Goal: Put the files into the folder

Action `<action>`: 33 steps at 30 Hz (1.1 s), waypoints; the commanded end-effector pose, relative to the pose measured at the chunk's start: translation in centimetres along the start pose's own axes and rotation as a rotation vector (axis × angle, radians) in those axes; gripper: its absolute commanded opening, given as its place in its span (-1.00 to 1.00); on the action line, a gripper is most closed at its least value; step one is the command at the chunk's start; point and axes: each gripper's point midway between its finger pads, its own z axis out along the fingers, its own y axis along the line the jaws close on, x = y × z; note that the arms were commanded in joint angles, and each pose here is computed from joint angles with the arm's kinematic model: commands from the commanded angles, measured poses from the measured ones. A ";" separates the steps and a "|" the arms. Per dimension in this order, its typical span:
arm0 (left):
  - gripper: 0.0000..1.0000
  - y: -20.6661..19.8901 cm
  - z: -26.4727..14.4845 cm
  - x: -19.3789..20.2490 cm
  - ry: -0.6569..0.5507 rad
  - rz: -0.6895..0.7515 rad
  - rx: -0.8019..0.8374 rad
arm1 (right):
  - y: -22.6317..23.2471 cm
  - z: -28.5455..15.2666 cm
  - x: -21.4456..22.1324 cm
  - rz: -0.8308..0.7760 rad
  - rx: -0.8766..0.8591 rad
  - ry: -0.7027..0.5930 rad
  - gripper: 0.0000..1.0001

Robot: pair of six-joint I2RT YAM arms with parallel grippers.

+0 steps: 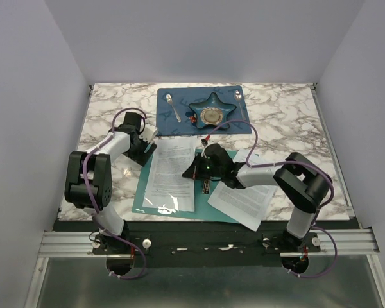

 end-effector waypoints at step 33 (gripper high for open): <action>0.71 0.4 -0.3 1.3 0.009 0.040 -0.035 | -0.8 2.4 2.1 0.148 0.182 0.024 -0.99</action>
